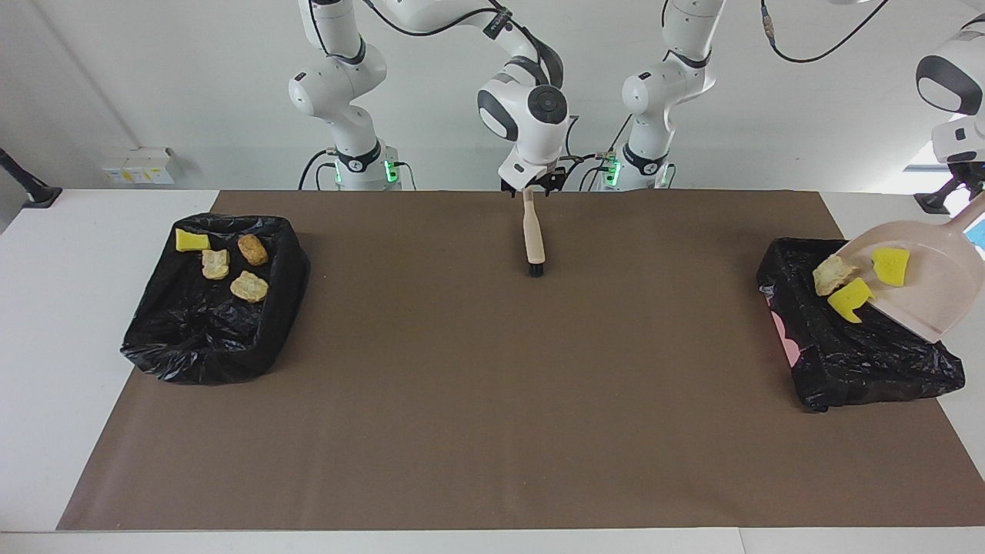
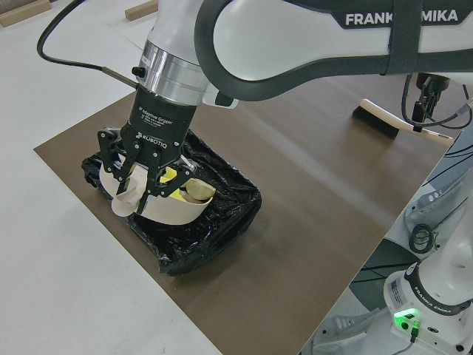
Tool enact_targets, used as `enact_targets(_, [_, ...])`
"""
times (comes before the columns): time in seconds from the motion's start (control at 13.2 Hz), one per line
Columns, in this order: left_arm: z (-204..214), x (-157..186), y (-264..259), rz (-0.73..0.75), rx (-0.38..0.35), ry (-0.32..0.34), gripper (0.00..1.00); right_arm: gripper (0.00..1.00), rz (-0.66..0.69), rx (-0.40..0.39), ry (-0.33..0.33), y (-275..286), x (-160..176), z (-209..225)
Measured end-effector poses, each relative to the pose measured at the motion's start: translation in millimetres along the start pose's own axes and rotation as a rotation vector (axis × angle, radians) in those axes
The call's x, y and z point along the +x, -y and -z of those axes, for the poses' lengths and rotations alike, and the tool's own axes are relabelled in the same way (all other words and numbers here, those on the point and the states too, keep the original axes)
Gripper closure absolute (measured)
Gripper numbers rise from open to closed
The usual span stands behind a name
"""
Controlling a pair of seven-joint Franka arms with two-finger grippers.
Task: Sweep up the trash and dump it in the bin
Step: 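Lay the brush on the table with the right gripper and withdraw, then lift the empty dustpan away from the bin with the left gripper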
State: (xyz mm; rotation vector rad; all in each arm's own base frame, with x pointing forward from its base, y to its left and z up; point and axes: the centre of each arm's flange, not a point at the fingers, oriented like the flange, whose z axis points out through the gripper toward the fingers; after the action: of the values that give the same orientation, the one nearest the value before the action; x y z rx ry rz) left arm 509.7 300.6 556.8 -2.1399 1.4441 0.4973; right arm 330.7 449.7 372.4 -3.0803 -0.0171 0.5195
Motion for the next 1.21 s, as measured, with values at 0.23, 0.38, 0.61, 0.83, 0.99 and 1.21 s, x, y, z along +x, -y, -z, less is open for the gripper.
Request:
enact_targets(0.23, [37,18,15,-0.087,0.083,0.094,0.68,0.00,-0.026,0.030,0.006,-25,28,55])
enact_targets(0.38, [67,30,27,-0.149,0.148,0.153,0.68,0.00,-0.005,0.050,0.001,-49,48,94])
enact_targets(0.61, [91,31,48,-0.205,0.198,0.180,0.68,0.00,0.051,0.057,-0.037,-89,76,150])
enact_targets(0.83, [101,63,58,-0.246,0.221,0.168,0.68,0.00,0.086,0.075,-0.091,-126,94,197])
enact_targets(0.99, [106,72,61,-0.244,0.221,0.152,0.68,0.00,0.105,0.081,-0.132,-155,110,218])
enact_targets(1.21, [110,76,53,-0.136,0.137,-0.075,0.68,0.00,0.098,0.085,-0.165,-215,132,244])
